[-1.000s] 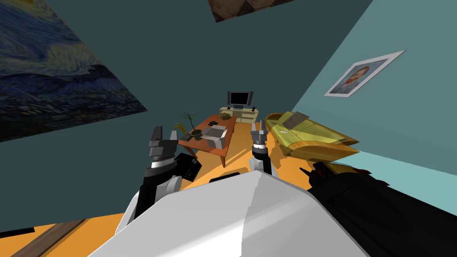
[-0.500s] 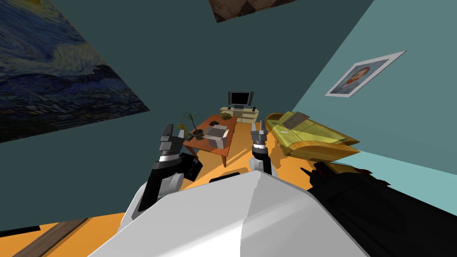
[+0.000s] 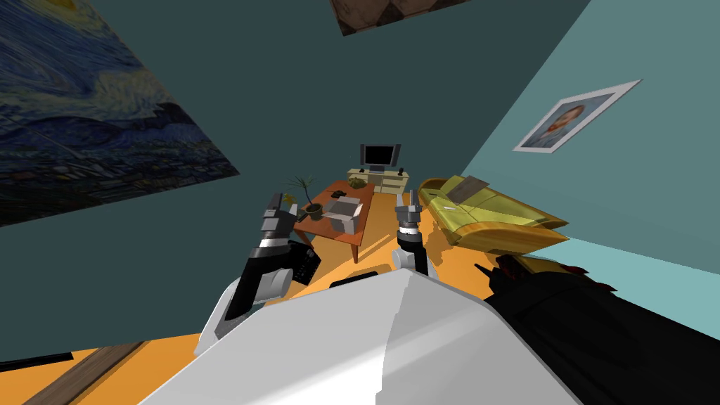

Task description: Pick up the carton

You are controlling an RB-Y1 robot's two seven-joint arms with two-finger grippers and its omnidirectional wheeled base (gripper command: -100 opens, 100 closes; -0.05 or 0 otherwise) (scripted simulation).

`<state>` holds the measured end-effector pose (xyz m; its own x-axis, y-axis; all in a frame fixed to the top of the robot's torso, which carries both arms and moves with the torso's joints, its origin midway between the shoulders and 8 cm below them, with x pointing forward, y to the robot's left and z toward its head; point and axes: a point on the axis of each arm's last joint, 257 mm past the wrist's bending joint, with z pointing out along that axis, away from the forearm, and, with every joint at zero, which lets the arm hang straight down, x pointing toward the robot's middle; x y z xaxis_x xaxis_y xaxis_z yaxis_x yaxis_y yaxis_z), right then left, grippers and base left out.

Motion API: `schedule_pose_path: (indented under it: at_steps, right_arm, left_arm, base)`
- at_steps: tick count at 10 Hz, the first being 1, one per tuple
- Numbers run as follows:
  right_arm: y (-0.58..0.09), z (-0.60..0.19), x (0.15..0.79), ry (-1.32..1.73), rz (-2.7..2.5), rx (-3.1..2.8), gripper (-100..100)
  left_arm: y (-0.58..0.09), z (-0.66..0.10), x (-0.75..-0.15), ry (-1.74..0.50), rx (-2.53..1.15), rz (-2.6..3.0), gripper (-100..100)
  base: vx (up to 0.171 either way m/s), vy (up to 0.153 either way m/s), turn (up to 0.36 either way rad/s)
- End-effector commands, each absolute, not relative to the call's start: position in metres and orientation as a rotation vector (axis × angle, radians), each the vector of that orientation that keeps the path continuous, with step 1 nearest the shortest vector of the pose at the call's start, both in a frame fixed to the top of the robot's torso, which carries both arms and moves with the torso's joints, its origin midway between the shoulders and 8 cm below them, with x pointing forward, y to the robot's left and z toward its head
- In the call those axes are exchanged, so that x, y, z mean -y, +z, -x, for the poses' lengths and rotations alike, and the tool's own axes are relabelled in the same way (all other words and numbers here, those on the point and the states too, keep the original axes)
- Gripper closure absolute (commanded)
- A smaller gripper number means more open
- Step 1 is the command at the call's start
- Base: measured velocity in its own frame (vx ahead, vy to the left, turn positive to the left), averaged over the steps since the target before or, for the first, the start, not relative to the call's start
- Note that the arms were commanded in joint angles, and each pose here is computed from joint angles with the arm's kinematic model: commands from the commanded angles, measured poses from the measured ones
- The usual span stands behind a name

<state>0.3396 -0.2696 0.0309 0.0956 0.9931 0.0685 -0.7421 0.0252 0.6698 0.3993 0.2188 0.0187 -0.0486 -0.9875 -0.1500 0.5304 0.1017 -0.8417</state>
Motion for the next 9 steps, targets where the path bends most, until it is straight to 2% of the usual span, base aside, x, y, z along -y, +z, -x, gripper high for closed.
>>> schedule_pose_path:
  at_steps: [1, 9]
  right_arm:
    - [0.031, -0.34, 0.27, 1.427, -0.645, -0.489, 0]
    - [0.031, -0.34, 0.27, 1.427, -0.645, -0.489, 0]
  left_arm:
    - [0.015, -0.408, -0.212, -1.403, -0.933, 0.691, -100]
    - [-0.001, -0.433, -0.193, -1.44, -1.012, 0.813, -100]
  base:
    - [0.006, 0.037, 0.003]
    - [0.001, 0.032, -0.006]
